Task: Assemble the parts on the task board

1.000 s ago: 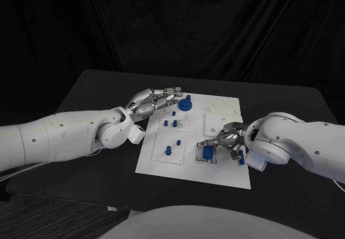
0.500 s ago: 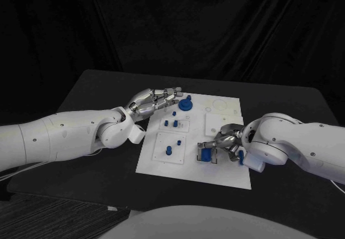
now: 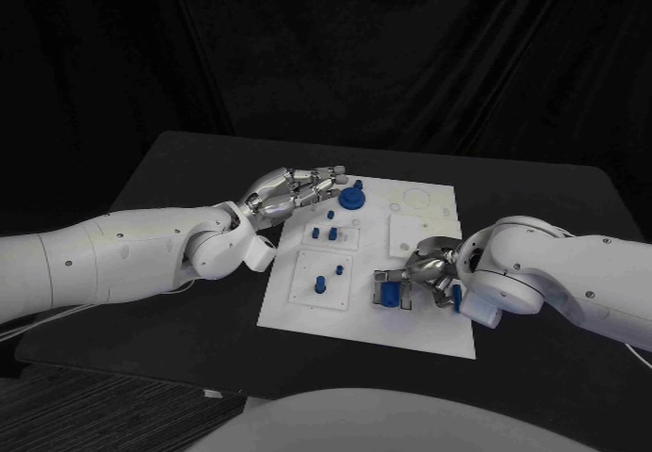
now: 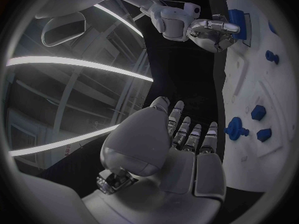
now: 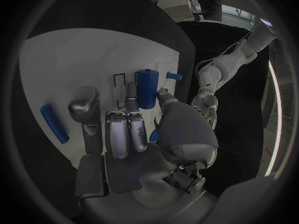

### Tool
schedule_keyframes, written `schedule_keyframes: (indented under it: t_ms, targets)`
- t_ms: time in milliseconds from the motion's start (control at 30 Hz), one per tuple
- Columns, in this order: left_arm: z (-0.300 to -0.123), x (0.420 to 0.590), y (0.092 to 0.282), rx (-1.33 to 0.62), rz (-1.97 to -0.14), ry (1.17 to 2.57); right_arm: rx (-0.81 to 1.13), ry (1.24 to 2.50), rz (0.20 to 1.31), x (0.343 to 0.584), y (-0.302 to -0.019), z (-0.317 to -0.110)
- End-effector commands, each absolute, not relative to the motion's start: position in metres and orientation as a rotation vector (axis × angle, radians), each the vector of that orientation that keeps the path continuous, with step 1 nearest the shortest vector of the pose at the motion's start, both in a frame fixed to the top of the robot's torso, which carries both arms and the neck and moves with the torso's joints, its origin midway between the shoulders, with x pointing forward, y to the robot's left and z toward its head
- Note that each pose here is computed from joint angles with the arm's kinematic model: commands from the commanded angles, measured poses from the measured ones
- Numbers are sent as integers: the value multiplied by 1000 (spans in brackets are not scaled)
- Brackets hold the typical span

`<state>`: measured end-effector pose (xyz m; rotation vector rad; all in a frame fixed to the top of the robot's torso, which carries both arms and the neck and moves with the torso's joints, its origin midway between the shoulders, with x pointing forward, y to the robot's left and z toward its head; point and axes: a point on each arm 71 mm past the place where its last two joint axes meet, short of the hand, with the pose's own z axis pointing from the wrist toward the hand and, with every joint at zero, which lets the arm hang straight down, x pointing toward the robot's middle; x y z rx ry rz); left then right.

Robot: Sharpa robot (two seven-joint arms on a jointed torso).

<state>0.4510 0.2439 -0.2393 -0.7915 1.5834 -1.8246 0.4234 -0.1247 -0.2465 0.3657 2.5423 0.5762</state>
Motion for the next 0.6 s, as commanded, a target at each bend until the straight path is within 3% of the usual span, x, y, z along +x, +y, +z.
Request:
schedule_keyframes:
  t_ms: [33,600]
  targets:
    - [-239,450,242,-794,-1848,1582,376,2541,560,423,-125,-248]
    - [-241,450,242,-799,-1851,1597,400,2516,569,423,-126,-247]
